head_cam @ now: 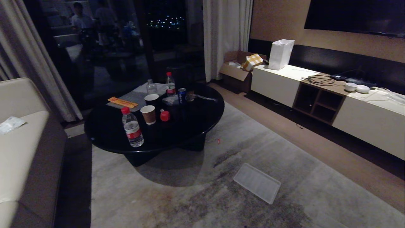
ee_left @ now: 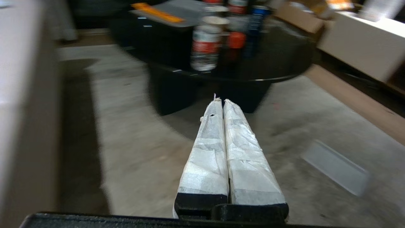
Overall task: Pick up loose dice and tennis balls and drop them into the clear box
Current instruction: Put the ball in the box
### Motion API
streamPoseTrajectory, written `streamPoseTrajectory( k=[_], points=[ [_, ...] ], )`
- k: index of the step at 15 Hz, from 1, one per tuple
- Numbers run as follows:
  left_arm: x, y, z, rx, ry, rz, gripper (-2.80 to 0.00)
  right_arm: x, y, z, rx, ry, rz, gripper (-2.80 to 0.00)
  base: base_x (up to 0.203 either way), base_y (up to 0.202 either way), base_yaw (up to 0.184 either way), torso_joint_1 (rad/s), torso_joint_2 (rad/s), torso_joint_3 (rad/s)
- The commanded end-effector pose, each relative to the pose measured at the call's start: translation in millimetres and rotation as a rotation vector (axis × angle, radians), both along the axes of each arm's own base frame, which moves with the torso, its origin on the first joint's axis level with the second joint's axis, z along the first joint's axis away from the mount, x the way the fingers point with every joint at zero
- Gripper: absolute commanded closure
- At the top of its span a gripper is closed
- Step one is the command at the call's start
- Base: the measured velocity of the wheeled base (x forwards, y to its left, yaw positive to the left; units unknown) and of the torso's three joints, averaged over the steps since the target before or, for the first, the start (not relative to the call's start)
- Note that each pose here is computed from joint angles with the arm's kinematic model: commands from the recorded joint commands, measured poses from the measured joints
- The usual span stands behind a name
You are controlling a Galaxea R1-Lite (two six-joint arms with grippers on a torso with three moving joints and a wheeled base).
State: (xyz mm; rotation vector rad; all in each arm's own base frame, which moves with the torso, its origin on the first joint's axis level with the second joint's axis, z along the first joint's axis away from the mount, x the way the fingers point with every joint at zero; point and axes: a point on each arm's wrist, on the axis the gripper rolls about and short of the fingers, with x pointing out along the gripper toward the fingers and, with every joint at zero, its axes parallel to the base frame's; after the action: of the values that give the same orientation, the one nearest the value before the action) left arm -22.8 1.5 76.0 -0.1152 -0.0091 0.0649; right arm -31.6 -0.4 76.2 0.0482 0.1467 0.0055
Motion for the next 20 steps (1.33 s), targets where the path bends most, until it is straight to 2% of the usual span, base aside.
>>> streamPoseTrajectory(
  k=[1,13,20],
  points=[
    [0.2,0.0,-0.3,-0.001,0.002,0.001,0.00,0.1,0.0,0.0,0.000,0.002,0.000,0.00,0.003,0.014,-0.161,-0.001,0.01,-0.001],
    [0.2,0.0,-0.3,-0.003,0.001,0.001,0.00,0.1,0.0,0.0,0.000,0.002,0.000,0.00,0.001,0.010,-0.158,0.003,0.00,0.002],
    [0.2,0.0,-0.3,-0.003,0.002,0.001,0.00,0.1,0.0,0.0,0.001,0.002,0.000,0.00,0.000,0.001,-0.011,0.001,0.00,-0.025]
  ],
)
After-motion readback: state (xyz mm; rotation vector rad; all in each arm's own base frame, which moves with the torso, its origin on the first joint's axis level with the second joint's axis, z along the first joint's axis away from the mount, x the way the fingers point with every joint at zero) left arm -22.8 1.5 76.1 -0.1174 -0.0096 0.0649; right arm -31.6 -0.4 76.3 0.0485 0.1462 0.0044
